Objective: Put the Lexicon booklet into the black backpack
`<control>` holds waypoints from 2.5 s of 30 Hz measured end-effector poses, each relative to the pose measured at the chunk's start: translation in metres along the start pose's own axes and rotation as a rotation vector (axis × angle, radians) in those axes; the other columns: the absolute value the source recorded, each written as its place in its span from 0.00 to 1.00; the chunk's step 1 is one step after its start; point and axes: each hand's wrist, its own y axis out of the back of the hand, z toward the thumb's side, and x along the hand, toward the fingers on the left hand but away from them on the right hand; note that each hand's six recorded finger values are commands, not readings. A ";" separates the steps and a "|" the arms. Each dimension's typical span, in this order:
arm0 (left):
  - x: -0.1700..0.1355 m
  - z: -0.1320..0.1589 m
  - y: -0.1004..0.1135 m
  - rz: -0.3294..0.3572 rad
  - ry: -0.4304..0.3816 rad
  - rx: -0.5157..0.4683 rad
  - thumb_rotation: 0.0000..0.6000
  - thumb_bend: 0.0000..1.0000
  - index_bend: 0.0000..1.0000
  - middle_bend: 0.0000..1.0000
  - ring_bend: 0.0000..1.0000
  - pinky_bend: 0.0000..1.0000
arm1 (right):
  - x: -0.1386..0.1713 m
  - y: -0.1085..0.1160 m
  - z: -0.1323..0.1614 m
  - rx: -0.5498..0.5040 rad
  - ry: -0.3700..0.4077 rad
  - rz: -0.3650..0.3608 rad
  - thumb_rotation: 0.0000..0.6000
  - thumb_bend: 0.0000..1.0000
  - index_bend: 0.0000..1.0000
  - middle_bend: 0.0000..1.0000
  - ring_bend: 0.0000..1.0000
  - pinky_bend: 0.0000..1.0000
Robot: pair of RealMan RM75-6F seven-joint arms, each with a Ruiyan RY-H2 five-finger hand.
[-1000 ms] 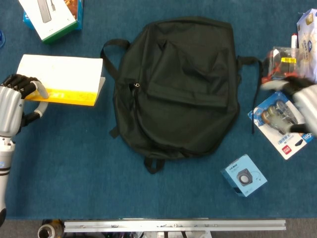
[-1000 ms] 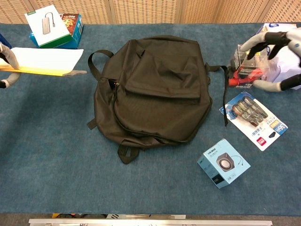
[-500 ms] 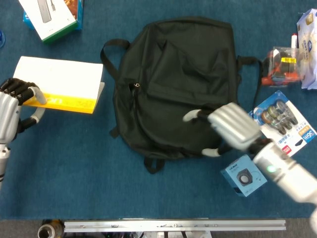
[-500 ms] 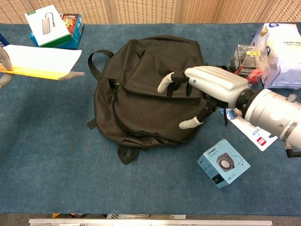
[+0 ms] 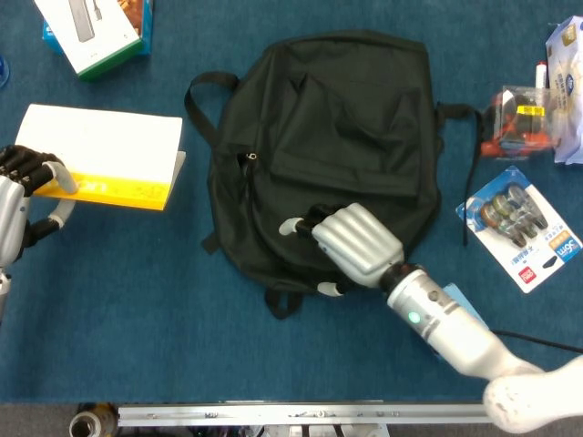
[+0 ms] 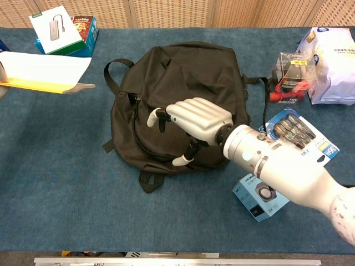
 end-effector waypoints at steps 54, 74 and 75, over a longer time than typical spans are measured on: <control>0.005 -0.006 0.009 -0.004 -0.014 -0.033 1.00 0.32 0.65 0.61 0.49 0.41 | -0.064 0.045 -0.047 0.054 -0.211 -0.138 1.00 1.00 0.69 0.62 0.59 0.78; 0.007 0.010 0.028 -0.123 -0.129 -0.221 1.00 0.32 0.65 0.62 0.49 0.42 | -0.103 0.121 -0.036 -0.176 -0.244 -0.369 1.00 1.00 0.69 0.62 0.61 0.79; 0.007 0.012 0.028 -0.127 -0.135 -0.227 1.00 0.32 0.65 0.62 0.49 0.42 | -0.104 0.123 -0.034 -0.182 -0.239 -0.376 1.00 1.00 0.69 0.62 0.61 0.79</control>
